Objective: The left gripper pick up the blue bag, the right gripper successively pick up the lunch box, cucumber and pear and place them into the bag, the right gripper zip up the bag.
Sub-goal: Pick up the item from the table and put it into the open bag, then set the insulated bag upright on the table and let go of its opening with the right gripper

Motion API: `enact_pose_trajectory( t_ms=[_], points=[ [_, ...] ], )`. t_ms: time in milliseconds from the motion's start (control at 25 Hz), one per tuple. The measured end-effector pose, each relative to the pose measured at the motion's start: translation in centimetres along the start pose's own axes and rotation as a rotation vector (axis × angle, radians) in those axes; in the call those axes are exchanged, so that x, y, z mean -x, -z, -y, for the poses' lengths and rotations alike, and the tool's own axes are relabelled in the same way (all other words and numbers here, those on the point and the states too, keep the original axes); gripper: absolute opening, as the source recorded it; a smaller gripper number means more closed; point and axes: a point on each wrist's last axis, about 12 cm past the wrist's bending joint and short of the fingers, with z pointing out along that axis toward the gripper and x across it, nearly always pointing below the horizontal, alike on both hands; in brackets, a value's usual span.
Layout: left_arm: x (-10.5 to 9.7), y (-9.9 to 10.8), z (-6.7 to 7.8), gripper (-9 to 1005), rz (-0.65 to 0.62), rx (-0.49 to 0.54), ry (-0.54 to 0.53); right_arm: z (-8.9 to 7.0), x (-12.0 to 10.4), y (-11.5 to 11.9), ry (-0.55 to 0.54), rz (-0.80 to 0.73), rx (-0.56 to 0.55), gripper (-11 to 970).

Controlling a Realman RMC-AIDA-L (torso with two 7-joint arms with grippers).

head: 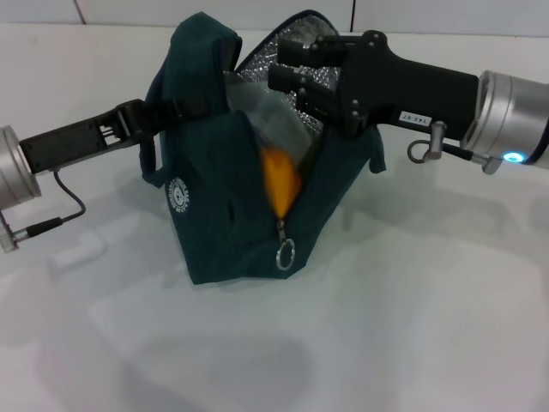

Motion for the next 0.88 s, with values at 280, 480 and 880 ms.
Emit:
enact_pose_trajectory(
  t_ms=[280,480,880],
  points=[
    [0.0,0.0,0.0,47,0.001,0.000,0.001,0.6,0.2,1.5,-0.009,0.042,-0.088,206],
    [0.0,0.0,0.0,47,0.001,0.000,0.002,2.3,0.5,5.0,-0.007,0.088,-0.265,425],
    [0.0,0.0,0.0,48,0.000,-0.001,0.006,5.1,-1.6,9.4,-0.060,-0.092,-0.545,535]
  ],
)
